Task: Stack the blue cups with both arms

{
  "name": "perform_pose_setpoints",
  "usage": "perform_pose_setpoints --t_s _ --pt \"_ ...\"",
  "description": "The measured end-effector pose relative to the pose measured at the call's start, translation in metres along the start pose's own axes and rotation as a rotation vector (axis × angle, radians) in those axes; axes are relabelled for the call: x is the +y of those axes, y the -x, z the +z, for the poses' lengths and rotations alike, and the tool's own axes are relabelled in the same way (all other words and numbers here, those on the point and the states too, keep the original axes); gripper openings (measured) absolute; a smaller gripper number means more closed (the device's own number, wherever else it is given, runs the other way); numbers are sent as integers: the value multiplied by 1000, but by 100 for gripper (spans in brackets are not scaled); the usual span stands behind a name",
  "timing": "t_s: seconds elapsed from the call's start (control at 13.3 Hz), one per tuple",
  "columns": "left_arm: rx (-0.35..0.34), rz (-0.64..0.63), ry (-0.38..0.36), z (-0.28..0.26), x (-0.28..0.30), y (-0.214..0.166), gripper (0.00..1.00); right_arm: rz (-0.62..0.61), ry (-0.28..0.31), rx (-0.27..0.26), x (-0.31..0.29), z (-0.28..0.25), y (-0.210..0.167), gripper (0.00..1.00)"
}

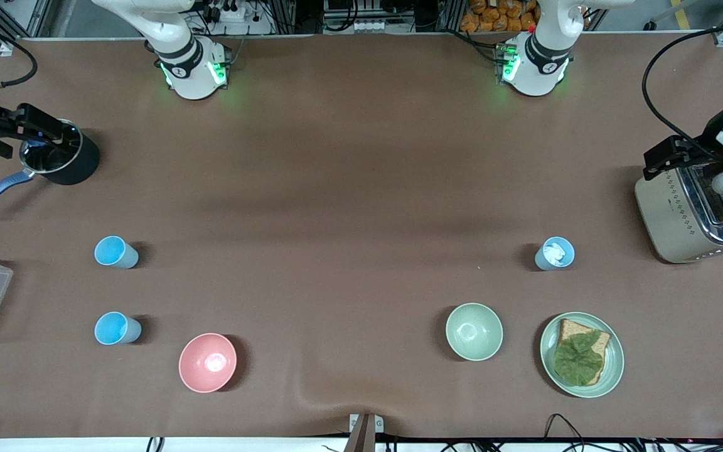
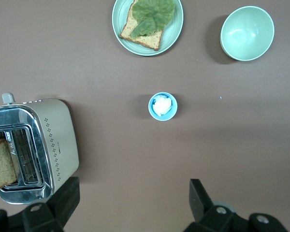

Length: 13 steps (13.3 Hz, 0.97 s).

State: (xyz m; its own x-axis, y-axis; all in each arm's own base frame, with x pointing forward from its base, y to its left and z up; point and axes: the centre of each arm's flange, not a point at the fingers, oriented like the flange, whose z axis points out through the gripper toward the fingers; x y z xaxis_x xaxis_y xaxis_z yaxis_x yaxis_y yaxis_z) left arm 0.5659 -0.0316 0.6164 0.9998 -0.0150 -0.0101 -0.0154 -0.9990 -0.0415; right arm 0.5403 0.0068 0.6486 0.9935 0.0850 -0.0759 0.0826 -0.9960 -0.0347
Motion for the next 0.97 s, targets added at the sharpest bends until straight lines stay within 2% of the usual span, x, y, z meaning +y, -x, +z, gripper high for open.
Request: perform_pose_setpoints --t_s 0.53,0.67,0.97 --pt "-37 -1 -6 21 1 -11 100 0 -1 -14 1 6 -1 100" --pt "-60 -12 -5 46 -2 -24 100 17 -7 -54 12 28 -12 100" --pt "-47 -50 -1 124 -8 -57 100 59 -44 -169 70 145 -70 100"
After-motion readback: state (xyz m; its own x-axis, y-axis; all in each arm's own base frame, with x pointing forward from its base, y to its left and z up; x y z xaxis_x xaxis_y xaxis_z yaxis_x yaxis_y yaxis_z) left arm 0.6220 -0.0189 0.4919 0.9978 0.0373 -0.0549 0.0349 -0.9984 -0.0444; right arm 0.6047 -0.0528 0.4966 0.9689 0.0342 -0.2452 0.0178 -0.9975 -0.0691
